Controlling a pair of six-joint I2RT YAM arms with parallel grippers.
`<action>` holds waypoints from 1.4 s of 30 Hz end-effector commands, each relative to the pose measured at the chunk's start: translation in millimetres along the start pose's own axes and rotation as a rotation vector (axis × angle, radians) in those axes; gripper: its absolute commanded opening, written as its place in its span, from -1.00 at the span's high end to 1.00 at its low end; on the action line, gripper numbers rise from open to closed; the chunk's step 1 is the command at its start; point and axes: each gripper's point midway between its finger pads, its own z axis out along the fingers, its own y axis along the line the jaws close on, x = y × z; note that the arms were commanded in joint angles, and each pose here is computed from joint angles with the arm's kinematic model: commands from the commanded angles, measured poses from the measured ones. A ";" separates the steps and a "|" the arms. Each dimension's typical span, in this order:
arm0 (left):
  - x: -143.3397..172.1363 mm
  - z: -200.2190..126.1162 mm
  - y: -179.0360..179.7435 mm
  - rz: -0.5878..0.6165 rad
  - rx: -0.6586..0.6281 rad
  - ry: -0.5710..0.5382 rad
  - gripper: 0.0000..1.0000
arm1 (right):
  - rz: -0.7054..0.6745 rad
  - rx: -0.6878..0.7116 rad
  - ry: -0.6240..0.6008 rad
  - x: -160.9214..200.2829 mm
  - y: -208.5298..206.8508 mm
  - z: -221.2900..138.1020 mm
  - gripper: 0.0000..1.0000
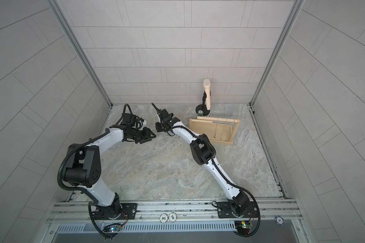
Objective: Take the necklace off the jewelry display stand
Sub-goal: Place the necklace at the center of the board.
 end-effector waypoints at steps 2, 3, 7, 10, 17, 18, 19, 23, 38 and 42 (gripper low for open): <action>-2.7 -8.5 -7.4 -0.003 0.034 -0.026 0.06 | 0.017 0.033 0.006 5.0 -14.2 9.4 0.47; -2.5 -7.4 -6.8 -0.006 0.034 -0.024 0.05 | 0.020 0.033 0.004 4.0 -14.8 9.4 0.46; -3.5 -7.1 -5.8 -0.013 0.032 -0.024 0.04 | 0.026 0.032 -0.004 0.6 -16.7 9.2 0.42; -3.9 -7.6 -6.1 -0.013 0.032 -0.027 0.03 | 0.031 0.031 -0.008 -0.7 -17.1 9.0 0.39; -2.1 0.8 0.5 -0.124 0.056 -0.066 -0.04 | 0.047 0.018 -0.002 -0.1 -15.9 8.9 0.34; -3.6 2.9 1.5 -0.156 0.067 -0.089 -0.06 | 0.051 0.016 -0.001 0.4 -15.1 9.0 0.32; -4.8 5.8 4.5 -0.182 0.074 -0.113 -0.08 | 0.054 0.016 -0.002 -0.2 -15.3 8.8 0.30; -12.3 17.0 12.9 -0.279 0.110 -0.192 -0.14 | 0.064 0.006 -0.007 -1.9 -12.8 8.2 0.21; -21.5 45.7 3.8 -0.282 0.131 -0.228 -0.23 | 0.073 -0.012 -0.010 -9.6 -6.0 -2.6 -0.24; -17.0 52.9 8.1 -0.278 0.117 -0.219 -0.25 | 0.071 -0.013 -0.008 -10.3 -5.5 -4.5 -0.36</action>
